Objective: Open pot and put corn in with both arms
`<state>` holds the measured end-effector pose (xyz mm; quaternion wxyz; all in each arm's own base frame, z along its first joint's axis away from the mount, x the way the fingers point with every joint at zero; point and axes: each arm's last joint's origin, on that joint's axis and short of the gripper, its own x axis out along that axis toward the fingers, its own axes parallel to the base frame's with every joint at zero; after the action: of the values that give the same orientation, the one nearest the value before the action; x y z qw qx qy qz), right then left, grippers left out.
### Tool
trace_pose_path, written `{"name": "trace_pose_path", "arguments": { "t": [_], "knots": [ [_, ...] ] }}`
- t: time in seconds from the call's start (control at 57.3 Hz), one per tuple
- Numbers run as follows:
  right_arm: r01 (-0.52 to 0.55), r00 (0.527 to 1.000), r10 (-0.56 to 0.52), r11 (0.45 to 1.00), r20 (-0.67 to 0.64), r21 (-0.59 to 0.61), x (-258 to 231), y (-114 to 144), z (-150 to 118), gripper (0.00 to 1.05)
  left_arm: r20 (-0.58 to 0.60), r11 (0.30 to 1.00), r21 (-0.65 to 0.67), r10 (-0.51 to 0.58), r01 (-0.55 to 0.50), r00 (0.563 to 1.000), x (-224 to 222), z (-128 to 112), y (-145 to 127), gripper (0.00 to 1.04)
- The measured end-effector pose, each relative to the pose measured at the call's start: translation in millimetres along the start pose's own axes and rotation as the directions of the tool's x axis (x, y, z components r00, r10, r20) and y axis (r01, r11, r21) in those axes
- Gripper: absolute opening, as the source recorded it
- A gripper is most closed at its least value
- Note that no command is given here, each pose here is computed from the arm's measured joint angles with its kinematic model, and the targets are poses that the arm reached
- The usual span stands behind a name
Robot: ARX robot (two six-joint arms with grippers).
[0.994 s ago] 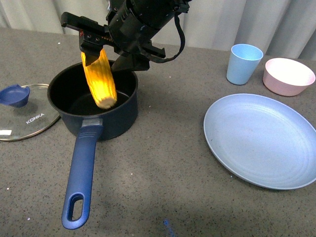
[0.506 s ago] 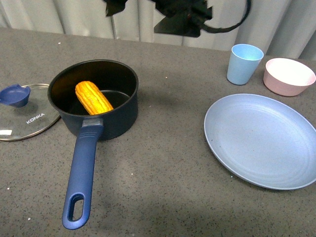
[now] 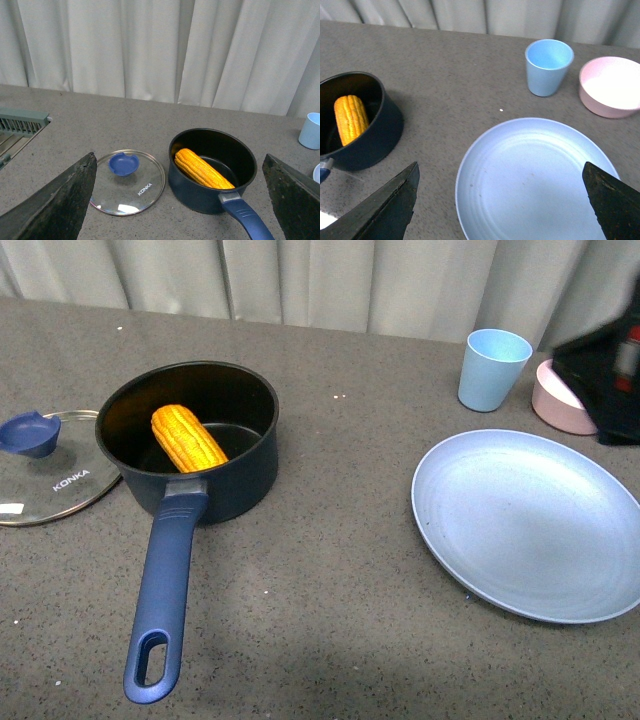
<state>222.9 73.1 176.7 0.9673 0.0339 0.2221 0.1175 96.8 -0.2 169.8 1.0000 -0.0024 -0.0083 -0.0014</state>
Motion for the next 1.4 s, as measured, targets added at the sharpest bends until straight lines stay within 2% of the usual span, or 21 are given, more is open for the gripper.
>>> {"name": "trace_pose_path", "arguments": {
  "t": [0.209,0.419,0.506,0.558,0.593,0.645,0.715,0.802,0.924,0.994,1.395],
  "knots": [
    [0.114,0.988,-0.113,0.993,0.102,-0.012,-48.5,-22.0,-12.3,0.95,0.0,1.0,0.0,0.0,0.0,1.0,0.0,0.0,0.0,0.98],
    [0.246,0.957,-0.254,0.967,0.141,0.071,-81.0,-49.0,-23.4,0.95,0.0,1.0,0.0,0.0,0.0,1.0,0.0,0.0,0.0,0.98],
    [0.272,0.946,-0.281,0.959,0.16,0.078,-90.5,-55.7,-26.6,0.95,0.0,1.0,0.0,0.0,0.0,1.0,0.0,0.0,0.0,0.98],
    [0.26,0.932,-0.265,0.964,0.249,0.054,-91.8,-55.3,-31.2,0.88,0.0,1.0,0.0,0.0,0.0,1.0,0.0,0.0,0.0,0.98],
    [0.241,0.907,-0.235,0.97,0.35,0.028,-93.4,-53.6,-35.6,0.79,0.0,1.0,0.0,0.0,0.0,1.0,0.0,0.0,0.0,0.98],
    [0.233,0.883,-0.214,0.972,0.418,0.006,-96.7,-51.8,-35.5,0.68,0.0,1.0,0.0,0.0,0.0,1.0,0.0,0.0,0.0,0.98],
    [0.237,0.875,-0.214,0.972,0.434,0.002,-99.0,-51.3,-36.2,0.58,0.0,1.0,0.0,0.0,0.0,1.0,0.0,0.0,0.0,0.98],
    [0.239,0.875,-0.213,0.971,0.435,-0.004,-101.3,-50.8,-41.1,0.38,0.0,1.0,0.0,0.0,0.0,1.0,0.0,0.0,0.0,0.98],
    [0.24,0.873,-0.213,0.971,0.439,-0.007,-101.8,-50.7,-47.8,0.19,0.0,1.0,0.0,0.0,0.0,1.0,0.0,0.0,0.0,0.98],
    [0.242,0.871,-0.214,0.97,0.442,-0.008,-102.7,-50.6,-51.2,0.02,0.0,1.0,0.0,0.0,0.0,1.0,0.0,0.0,0.0,0.98],
    [0.242,0.87,-0.212,0.97,0.445,-0.011,-110.7,-48.6,-54.8,0.01,0.0,1.0,0.0,0.0,0.0,1.0,0.0,0.0,0.0,0.98]
  ]
}}
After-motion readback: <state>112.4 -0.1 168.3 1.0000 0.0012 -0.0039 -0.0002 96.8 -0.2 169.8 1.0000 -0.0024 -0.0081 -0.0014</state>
